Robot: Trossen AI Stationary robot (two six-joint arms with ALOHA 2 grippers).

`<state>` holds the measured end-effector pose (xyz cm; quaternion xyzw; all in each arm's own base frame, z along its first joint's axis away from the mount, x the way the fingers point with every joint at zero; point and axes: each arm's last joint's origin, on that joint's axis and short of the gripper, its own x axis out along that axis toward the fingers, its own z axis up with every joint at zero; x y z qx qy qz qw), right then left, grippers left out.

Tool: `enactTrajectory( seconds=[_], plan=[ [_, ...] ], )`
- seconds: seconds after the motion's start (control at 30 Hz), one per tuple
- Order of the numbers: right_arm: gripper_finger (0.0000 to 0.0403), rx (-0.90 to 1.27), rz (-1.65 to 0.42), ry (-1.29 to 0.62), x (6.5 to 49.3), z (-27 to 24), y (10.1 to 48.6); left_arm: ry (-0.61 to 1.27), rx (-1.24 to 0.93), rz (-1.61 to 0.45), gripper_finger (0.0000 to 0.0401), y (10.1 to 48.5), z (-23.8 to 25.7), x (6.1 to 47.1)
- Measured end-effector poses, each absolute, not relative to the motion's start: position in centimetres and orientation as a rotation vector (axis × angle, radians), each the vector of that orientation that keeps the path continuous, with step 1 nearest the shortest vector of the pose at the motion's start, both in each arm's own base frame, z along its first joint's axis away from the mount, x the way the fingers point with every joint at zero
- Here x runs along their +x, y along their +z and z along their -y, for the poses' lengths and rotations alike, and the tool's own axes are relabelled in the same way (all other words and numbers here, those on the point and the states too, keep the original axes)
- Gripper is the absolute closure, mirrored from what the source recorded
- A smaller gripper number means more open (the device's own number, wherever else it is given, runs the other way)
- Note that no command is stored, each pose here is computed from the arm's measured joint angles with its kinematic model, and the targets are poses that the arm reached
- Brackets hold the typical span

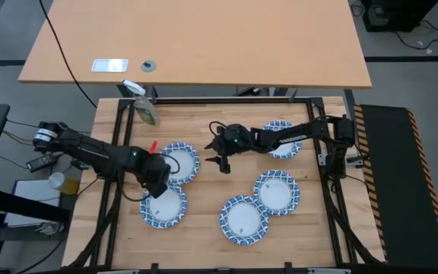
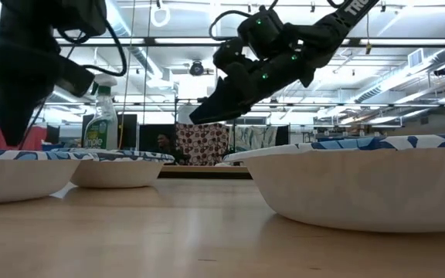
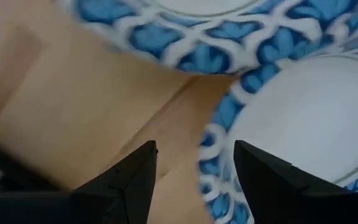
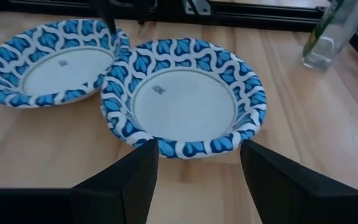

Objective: Nest bowls inside each other
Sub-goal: Adjust the white bowl

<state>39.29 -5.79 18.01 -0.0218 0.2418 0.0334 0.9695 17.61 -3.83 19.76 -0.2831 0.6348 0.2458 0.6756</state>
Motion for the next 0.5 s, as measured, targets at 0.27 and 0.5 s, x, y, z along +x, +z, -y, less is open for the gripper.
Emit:
enactTrajectory(
  seconds=[0.27,0.5],
  plan=[
    [0.0167,-0.039,-0.489,0.084,39.3,5.7,18.0,0.374,-0.629,-1.433,0.0184,19.4,4.3,18.1],
    [0.0167,-0.040,-0.492,0.087,39.3,5.6,18.0,0.224,-0.731,-1.462,0.0184,19.5,5.1,18.4]
  ],
)
